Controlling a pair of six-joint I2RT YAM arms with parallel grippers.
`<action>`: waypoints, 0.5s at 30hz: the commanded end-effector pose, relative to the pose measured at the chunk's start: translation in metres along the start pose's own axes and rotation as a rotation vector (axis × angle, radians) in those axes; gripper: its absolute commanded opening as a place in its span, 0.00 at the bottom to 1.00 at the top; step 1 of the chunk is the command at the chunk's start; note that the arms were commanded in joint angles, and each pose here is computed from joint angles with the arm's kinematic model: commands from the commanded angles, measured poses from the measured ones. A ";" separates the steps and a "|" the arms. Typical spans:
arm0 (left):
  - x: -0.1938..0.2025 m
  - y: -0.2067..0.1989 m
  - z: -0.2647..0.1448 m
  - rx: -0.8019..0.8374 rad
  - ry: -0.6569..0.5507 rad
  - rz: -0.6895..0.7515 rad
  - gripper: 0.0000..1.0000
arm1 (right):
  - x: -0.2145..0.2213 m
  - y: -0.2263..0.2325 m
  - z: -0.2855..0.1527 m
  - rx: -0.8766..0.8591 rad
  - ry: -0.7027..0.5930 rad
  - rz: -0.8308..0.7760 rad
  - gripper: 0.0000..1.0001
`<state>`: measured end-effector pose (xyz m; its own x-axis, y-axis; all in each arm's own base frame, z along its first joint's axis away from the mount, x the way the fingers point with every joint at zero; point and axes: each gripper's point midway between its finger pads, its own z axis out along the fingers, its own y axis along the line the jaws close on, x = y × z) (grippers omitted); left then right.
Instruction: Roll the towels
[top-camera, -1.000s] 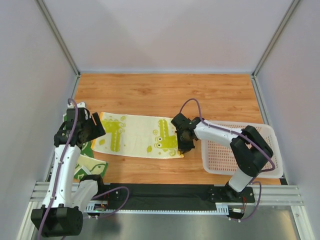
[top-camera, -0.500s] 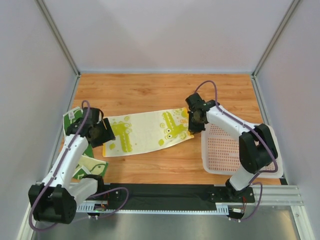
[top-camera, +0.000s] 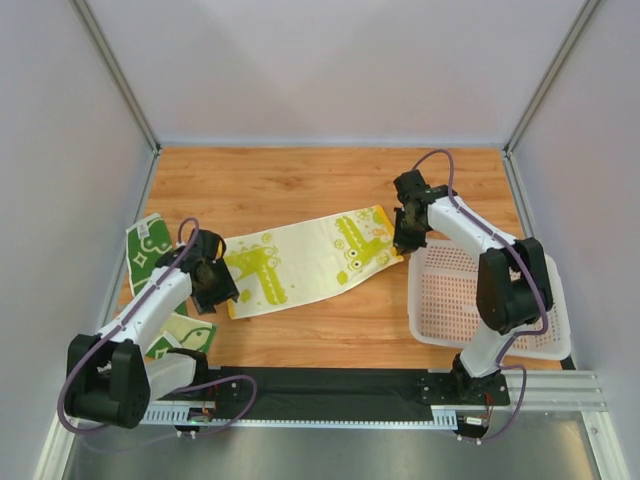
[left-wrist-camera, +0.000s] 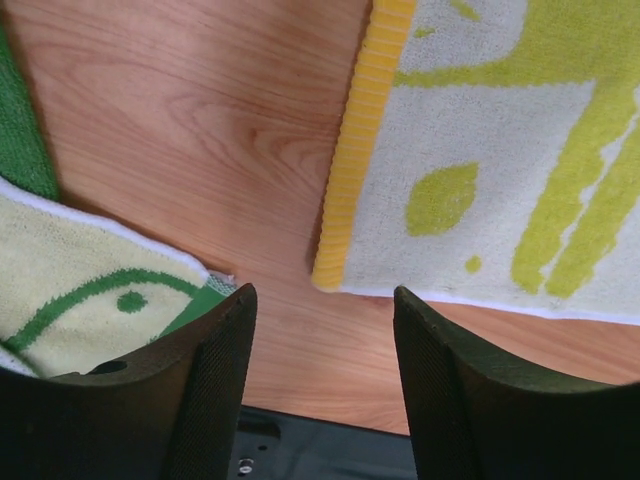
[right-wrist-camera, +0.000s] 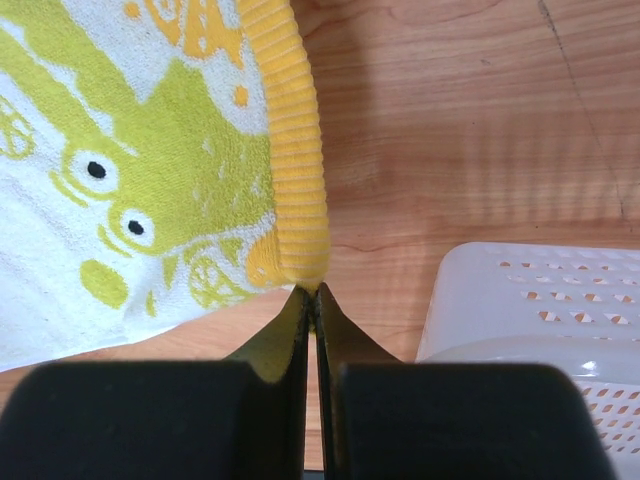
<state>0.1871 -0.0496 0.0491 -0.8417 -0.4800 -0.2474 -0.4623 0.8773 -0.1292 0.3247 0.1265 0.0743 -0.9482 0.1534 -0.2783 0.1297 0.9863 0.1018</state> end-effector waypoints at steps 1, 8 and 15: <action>0.003 -0.003 0.008 -0.010 -0.005 -0.022 0.63 | 0.000 0.005 -0.001 -0.025 0.006 -0.031 0.01; 0.022 -0.009 0.022 -0.030 0.023 -0.004 0.61 | 0.002 0.013 0.002 -0.063 0.028 -0.037 0.00; 0.024 -0.006 0.030 -0.067 0.018 0.008 0.54 | 0.002 0.012 0.000 -0.063 0.026 -0.038 0.00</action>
<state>0.1723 -0.0685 0.0168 -0.8689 -0.4542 -0.1967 -0.4497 0.8905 -0.0694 0.3207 0.1343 0.0697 -0.9606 0.1282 -0.2467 0.0979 0.9865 0.1314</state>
